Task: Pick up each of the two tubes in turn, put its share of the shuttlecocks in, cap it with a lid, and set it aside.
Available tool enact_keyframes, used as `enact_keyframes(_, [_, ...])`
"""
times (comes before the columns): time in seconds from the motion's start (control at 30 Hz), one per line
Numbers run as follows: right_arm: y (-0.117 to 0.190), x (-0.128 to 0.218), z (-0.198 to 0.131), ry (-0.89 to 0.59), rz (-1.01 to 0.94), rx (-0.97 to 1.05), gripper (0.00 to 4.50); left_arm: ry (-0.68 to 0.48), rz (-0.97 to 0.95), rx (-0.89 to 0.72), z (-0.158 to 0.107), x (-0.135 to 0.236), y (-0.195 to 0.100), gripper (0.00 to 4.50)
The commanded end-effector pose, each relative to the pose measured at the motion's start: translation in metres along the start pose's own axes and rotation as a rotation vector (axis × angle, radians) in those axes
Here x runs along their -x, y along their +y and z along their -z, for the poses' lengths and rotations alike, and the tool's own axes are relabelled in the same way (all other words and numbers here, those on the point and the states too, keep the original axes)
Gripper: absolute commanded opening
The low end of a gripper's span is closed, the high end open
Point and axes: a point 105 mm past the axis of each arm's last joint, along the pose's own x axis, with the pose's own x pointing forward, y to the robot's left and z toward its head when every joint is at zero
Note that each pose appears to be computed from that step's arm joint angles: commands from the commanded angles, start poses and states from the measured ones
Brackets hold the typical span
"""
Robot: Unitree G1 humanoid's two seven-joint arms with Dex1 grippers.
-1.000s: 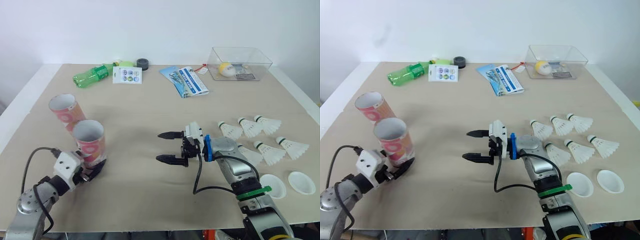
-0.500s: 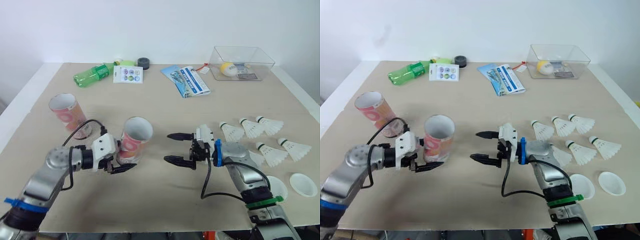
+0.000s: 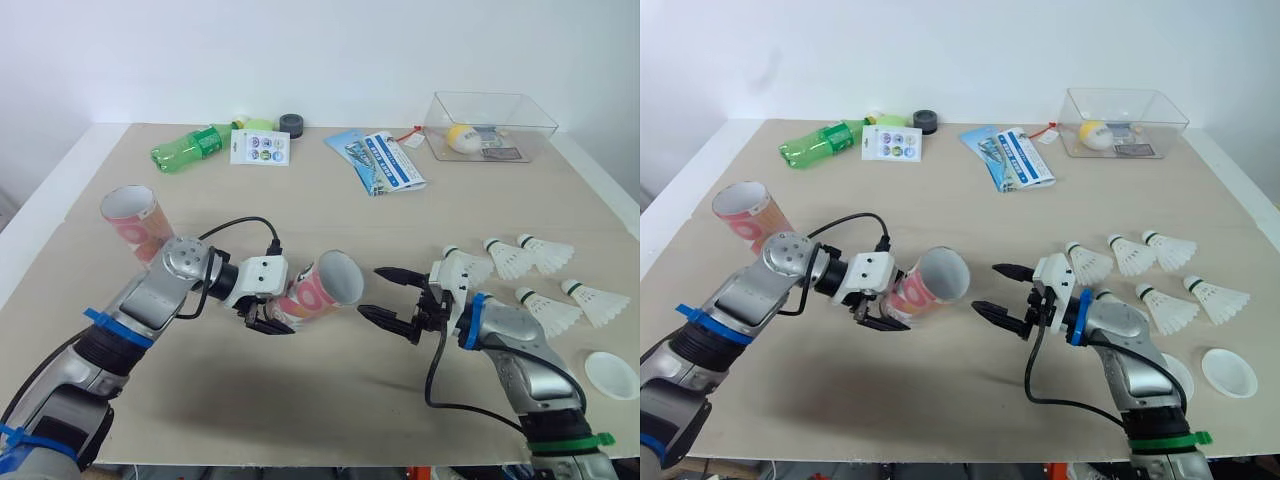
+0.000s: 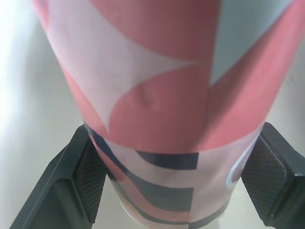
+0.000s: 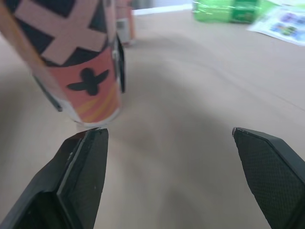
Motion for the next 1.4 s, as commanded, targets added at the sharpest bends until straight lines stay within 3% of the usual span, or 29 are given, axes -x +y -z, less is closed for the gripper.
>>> enact_keyframes(0.03, [-0.004, 0.013, -0.027, -0.067, 0.102, 0.017, 4.5, 0.013, 0.0, -0.035, -0.004, -0.002, 0.005, 3.69])
enact_keyframes(0.2, [-0.007, 0.044, -0.034, -0.083, 0.194, -0.076, 4.5, 0.005, -0.008, -0.028, -0.009, -0.006, 0.007, 3.69])
enact_keyframes(0.43, [-0.01, 0.099, -0.026, 0.019, 0.297, -0.067, 4.5, 0.036, -0.013, -0.031, -0.007, -0.016, 0.006, 3.69])
enact_keyframes(0.57, [-0.001, 0.136, -0.02, 0.088, 0.32, -0.122, 4.5, 0.031, -0.045, -0.026, -0.007, -0.019, 0.009, 3.69])
enact_keyframes(0.83, [0.014, 0.174, -0.001, 0.192, 0.396, -0.235, 4.5, 0.018, -0.035, -0.036, -0.01, -0.024, 0.01, 3.69])
enact_keyframes(1.03, [0.007, 0.177, 0.016, 0.194, 0.471, -0.247, 4.5, 0.0, -0.023, -0.045, -0.018, -0.028, 0.014, 3.69])
enact_keyframes(1.4, [-0.033, 0.14, 0.033, 0.157, 0.587, -0.238, 4.5, 0.004, -0.031, -0.043, -0.017, -0.025, 0.016, 3.69])
